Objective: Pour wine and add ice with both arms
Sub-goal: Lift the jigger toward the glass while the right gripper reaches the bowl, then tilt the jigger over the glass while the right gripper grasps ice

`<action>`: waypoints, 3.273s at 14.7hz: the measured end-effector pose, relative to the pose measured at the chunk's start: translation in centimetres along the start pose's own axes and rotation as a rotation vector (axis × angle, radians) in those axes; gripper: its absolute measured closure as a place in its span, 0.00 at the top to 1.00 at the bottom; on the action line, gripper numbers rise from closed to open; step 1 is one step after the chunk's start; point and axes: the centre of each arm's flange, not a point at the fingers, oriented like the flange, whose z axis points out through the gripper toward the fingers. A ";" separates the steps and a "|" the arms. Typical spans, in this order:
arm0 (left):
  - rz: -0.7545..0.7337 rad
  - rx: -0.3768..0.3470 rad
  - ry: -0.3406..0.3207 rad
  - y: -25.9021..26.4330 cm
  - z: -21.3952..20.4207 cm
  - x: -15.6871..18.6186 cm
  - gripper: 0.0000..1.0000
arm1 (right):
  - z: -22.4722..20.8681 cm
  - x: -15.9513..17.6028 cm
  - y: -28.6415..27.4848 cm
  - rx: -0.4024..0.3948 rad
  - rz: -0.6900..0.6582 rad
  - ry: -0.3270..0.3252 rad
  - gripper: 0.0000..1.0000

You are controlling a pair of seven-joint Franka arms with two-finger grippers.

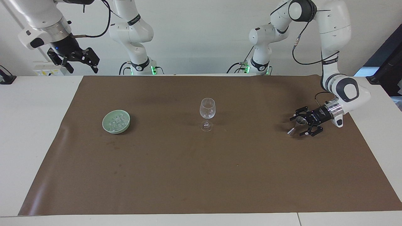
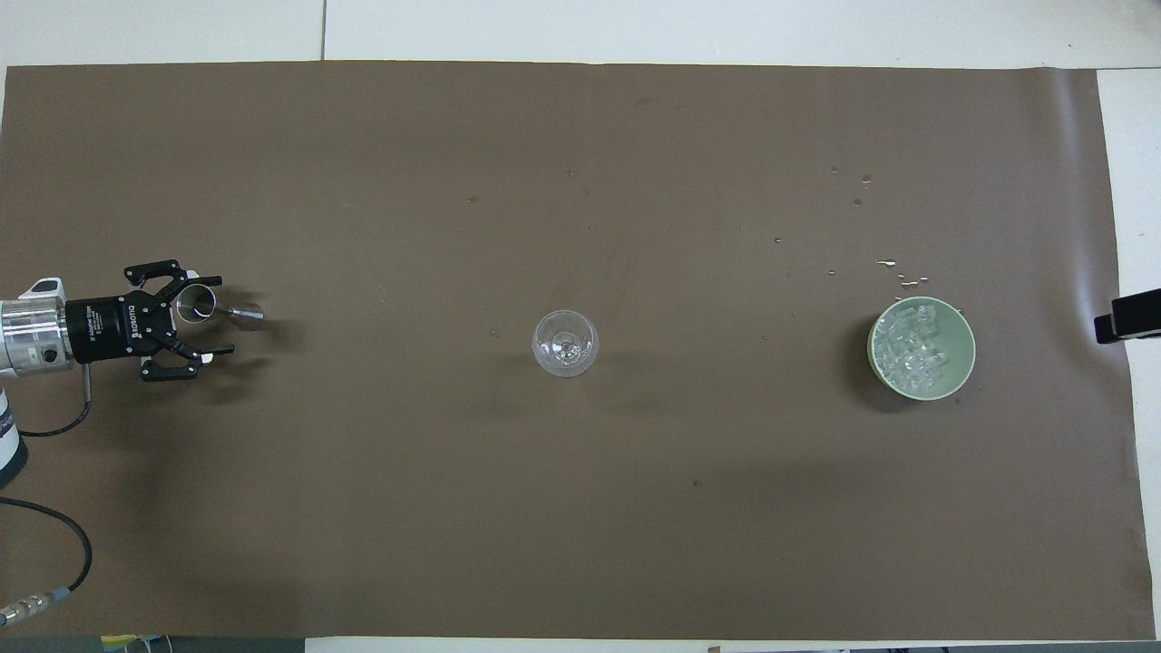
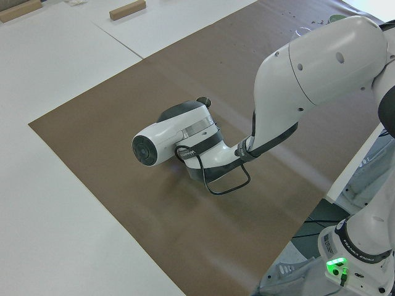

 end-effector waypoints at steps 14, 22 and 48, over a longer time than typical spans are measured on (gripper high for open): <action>0.036 -0.033 -0.011 0.6 -1.2 -4.6 0.22 | 0.0 0.0 0.1 0.000 0.001 -0.001 1.00; 0.022 0.083 0.013 -1.1 2.9 -22.2 0.22 | 3.7 0.4 -0.7 0.027 -0.053 -0.009 1.00; 0.171 0.078 0.761 -12.4 26.2 -42.5 0.22 | 30.7 1.4 0.1 -0.014 -0.451 0.105 0.64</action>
